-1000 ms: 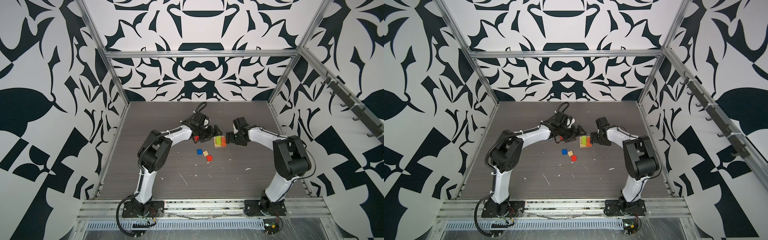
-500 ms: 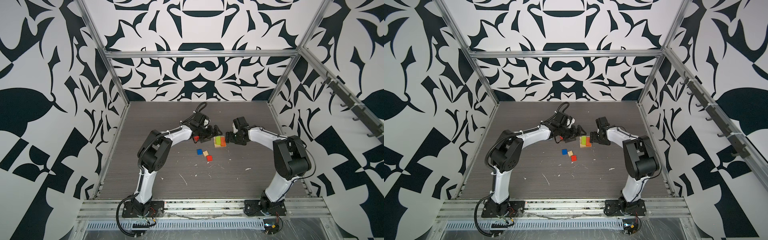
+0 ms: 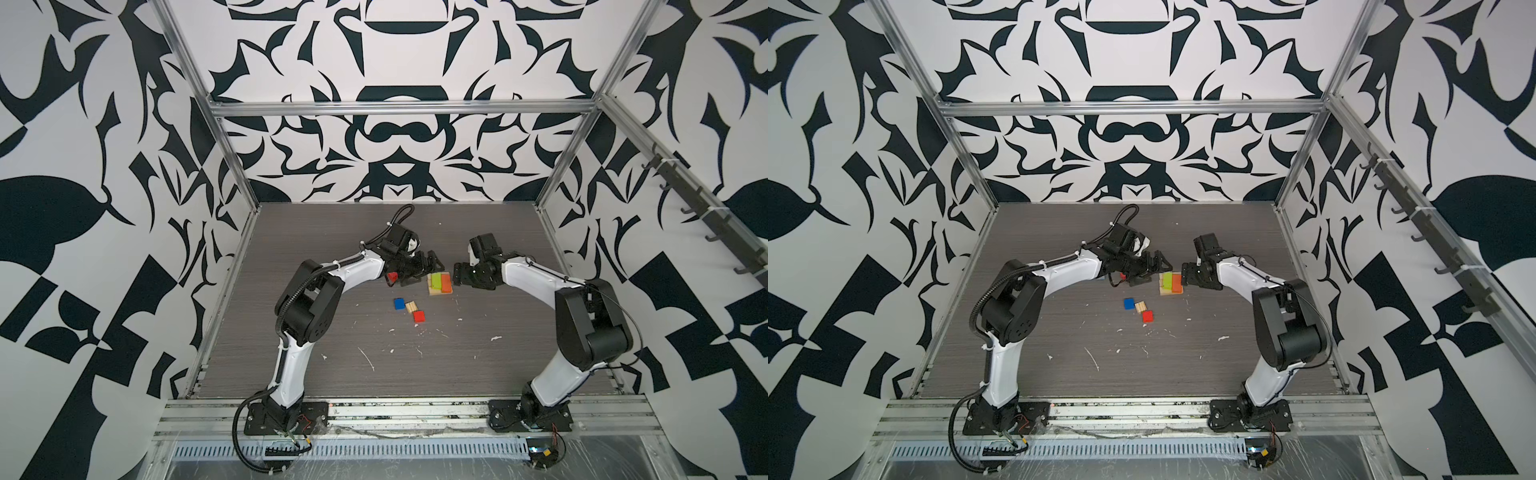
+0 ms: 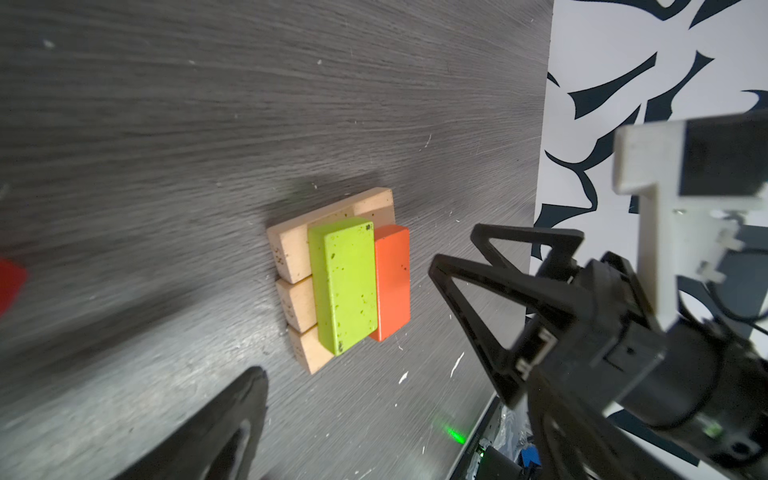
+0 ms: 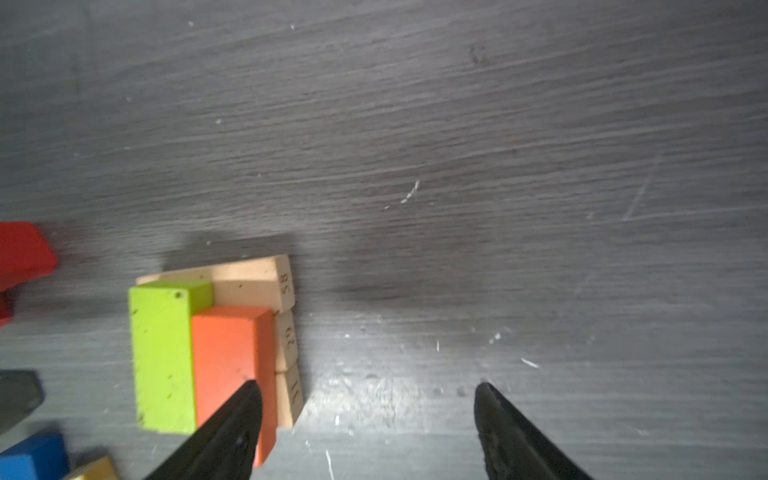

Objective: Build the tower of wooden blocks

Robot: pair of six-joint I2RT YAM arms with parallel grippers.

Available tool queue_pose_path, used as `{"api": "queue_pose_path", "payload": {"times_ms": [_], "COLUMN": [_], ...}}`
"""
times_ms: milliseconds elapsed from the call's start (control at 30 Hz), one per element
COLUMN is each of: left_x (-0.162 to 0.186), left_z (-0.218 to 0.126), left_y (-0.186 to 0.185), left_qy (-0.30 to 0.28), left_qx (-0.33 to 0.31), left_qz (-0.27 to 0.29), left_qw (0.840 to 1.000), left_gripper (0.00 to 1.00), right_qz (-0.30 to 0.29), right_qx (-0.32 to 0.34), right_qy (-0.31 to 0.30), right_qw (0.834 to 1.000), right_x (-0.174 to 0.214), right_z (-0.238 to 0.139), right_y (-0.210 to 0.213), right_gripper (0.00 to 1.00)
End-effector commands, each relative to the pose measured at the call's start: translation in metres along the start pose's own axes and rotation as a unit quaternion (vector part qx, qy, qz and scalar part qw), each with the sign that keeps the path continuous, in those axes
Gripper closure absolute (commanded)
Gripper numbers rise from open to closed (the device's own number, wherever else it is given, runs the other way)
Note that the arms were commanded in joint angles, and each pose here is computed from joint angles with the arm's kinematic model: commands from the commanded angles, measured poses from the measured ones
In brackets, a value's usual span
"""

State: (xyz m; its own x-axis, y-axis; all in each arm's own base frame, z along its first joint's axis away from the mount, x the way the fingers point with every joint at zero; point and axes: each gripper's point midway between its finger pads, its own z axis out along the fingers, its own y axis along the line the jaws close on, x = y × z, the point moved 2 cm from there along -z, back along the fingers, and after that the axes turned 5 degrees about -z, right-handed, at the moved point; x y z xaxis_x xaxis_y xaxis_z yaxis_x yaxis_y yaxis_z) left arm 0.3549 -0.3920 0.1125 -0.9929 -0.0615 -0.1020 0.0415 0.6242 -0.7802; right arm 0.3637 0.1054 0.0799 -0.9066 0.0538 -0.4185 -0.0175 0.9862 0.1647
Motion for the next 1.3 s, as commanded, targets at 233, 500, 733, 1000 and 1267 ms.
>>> {"api": "queue_pose_path", "payload": {"times_ms": [233, 500, 733, 1000, 1267], "left_x": [-0.004, -0.003, -0.002, -0.002, -0.002], "left_z": [-0.002, -0.001, -0.002, -0.001, -0.003], "left_y": [-0.018, -0.017, -0.015, -0.013, -0.014], "left_qy": [0.000, 0.003, 0.002, 0.001, 0.000], "left_qx": [0.018, 0.019, 0.017, 0.015, 0.015], "left_qz": [0.014, 0.013, 0.013, 0.012, 0.013], "left_qw": [1.000, 1.000, 1.000, 1.000, 1.000], "left_gripper": [0.00, 0.01, 0.00, 0.01, 0.00], "right_qz": [-0.009, -0.006, -0.003, 0.001, 0.000], "right_qx": [-0.031, -0.029, -0.029, -0.022, -0.015], "right_qy": [0.019, 0.046, 0.057, 0.049, 0.041], "right_qw": [0.999, 0.999, 0.998, 0.999, 0.999], "right_x": [0.039, 0.062, 0.065, 0.060, 0.049], "right_z": [-0.027, -0.014, 0.001, 0.009, 0.012], "right_y": [0.008, 0.010, 0.011, 0.011, 0.012], "right_gripper": [0.12, 0.11, 0.11, 0.12, 0.12]}}
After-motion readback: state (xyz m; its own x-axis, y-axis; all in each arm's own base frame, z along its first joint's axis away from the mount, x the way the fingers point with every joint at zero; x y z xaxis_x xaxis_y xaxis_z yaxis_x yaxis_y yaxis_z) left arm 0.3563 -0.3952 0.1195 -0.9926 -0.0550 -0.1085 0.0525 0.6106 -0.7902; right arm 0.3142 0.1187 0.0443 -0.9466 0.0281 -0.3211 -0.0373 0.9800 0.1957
